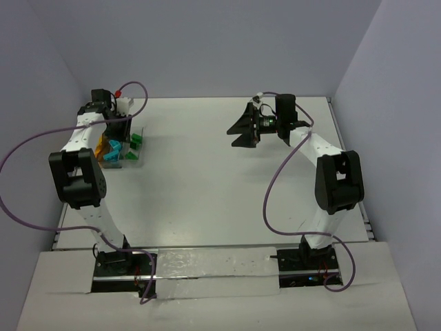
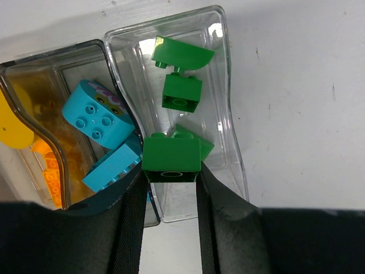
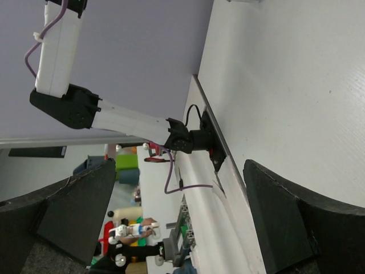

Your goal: Sort the legos into containers by color

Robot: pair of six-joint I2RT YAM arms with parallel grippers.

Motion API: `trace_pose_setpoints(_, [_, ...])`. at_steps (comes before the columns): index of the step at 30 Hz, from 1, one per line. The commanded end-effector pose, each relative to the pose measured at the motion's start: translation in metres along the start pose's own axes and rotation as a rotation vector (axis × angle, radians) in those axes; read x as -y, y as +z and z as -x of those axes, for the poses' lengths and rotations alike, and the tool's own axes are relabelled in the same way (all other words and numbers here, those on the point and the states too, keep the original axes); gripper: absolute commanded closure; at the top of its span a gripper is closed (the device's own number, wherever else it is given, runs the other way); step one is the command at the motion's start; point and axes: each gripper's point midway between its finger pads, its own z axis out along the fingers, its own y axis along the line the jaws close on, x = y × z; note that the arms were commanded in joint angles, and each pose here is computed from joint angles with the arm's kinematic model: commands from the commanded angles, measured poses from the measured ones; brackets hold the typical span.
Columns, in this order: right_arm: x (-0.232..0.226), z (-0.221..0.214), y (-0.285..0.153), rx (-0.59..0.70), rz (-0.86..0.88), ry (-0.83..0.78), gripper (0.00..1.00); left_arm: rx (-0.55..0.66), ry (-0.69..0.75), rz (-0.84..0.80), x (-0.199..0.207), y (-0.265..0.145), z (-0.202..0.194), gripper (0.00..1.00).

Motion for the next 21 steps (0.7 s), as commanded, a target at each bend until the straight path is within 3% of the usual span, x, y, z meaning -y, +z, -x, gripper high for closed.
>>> trace_pose_setpoints(1, [-0.022,-0.001,-0.002,0.001,0.021,-0.074,0.00,0.018,0.021,-0.027,0.010,-0.004,0.008,0.76])
trace_pose_setpoints(6, [-0.021,-0.001,-0.001,-0.004,0.021,-0.070,0.00,0.021,0.031,-0.033,0.014,-0.008,0.008,0.47])
trace_pose_setpoints(8, [-0.020,-0.001,-0.001,-0.006,0.021,-0.068,0.00,0.034,0.028,-0.019,0.012,-0.012,0.012,0.14])
trace_pose_setpoints(9, [-0.021,-0.002,-0.001,-0.007,0.022,-0.071,0.00,0.038,0.026,-0.015,0.011,-0.014,0.013,0.04])
trace_pose_setpoints(15, [-0.026,-0.002,-0.002,-0.008,0.022,-0.088,0.00,0.149,0.007,0.003,0.010,-0.047,0.046,0.01])
trace_pose_setpoints(21, [-0.031,0.006,-0.009,0.033,-0.080,-0.216,0.00,0.400,0.014,-0.132,0.046,-0.119,0.087,0.01])
